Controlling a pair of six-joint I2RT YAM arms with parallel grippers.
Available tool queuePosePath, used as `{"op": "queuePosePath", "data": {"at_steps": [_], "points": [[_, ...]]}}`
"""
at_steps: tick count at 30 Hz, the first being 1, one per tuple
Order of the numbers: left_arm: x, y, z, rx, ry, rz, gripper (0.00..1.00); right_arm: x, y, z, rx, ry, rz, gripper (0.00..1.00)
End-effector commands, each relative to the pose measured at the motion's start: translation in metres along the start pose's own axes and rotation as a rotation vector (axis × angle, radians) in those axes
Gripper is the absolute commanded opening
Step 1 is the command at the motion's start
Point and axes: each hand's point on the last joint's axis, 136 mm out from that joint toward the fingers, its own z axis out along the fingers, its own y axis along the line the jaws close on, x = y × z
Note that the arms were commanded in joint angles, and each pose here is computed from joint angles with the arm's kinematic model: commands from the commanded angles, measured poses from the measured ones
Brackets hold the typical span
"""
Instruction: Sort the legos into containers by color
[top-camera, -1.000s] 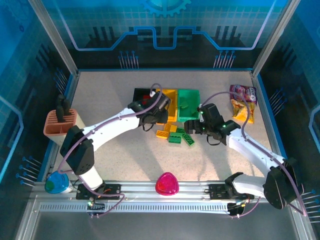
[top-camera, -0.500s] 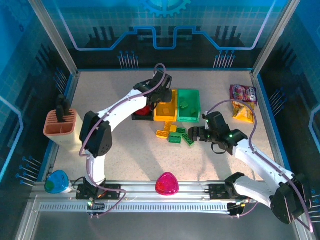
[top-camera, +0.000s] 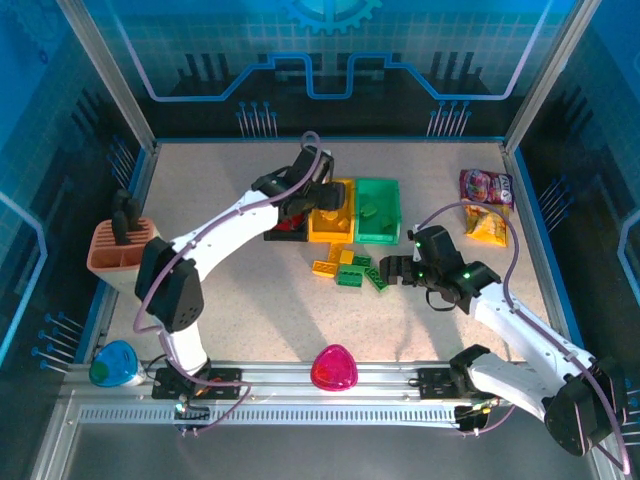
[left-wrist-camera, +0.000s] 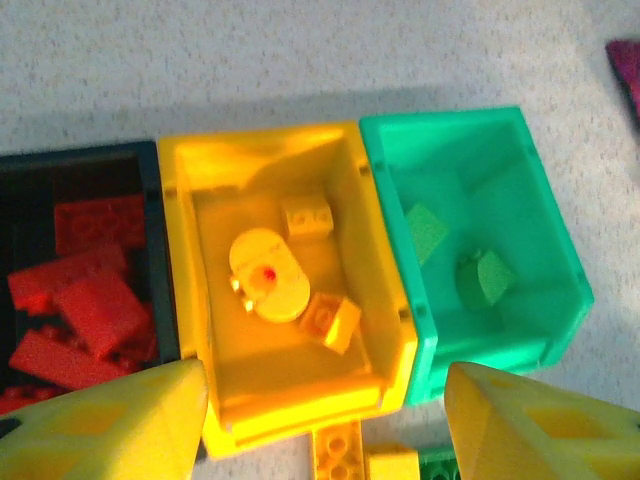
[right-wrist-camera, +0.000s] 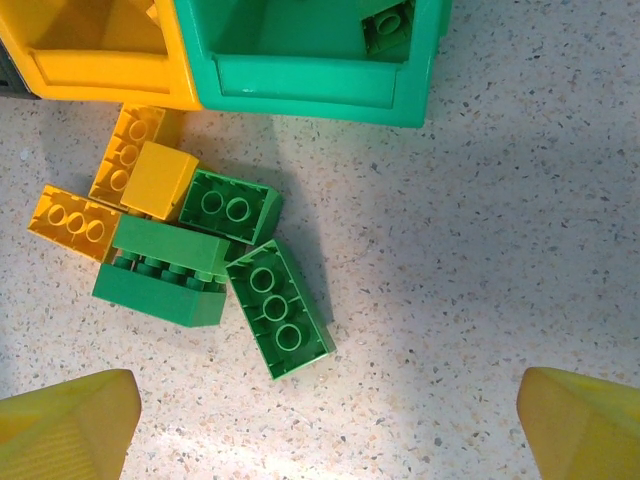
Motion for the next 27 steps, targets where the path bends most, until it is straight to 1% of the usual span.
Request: {"op": "queuePosePath", "data": {"at_steps": [1, 6, 12, 17, 22, 27], "points": [[0.034, -0.001, 0.000, 0.024, 0.058, 0.028, 0.66, 0.005, -0.001, 0.002, 0.000, 0.031, 0.004, 0.97], [0.092, 0.006, 0.011, 0.037, 0.179, 0.006, 0.70, 0.005, 0.002, 0.006, -0.009, 0.043, -0.006, 0.98], [0.144, 0.010, 0.023, 0.002, 0.294, -0.012, 0.73, 0.006, 0.005, 0.008, -0.014, 0.048, -0.008, 0.98], [0.170, 0.016, 0.037, -0.038, 0.366, -0.031, 0.74, 0.009, 0.006, 0.010, -0.015, 0.054, -0.012, 0.98], [0.190, 0.017, 0.046, -0.038, 0.425, -0.051, 0.73, 0.015, 0.003, 0.011, -0.003, 0.057, -0.010, 0.98], [0.199, 0.015, 0.052, -0.024, 0.452, -0.062, 0.73, 0.018, 0.000, 0.012, 0.005, 0.059, -0.007, 0.98]]}}
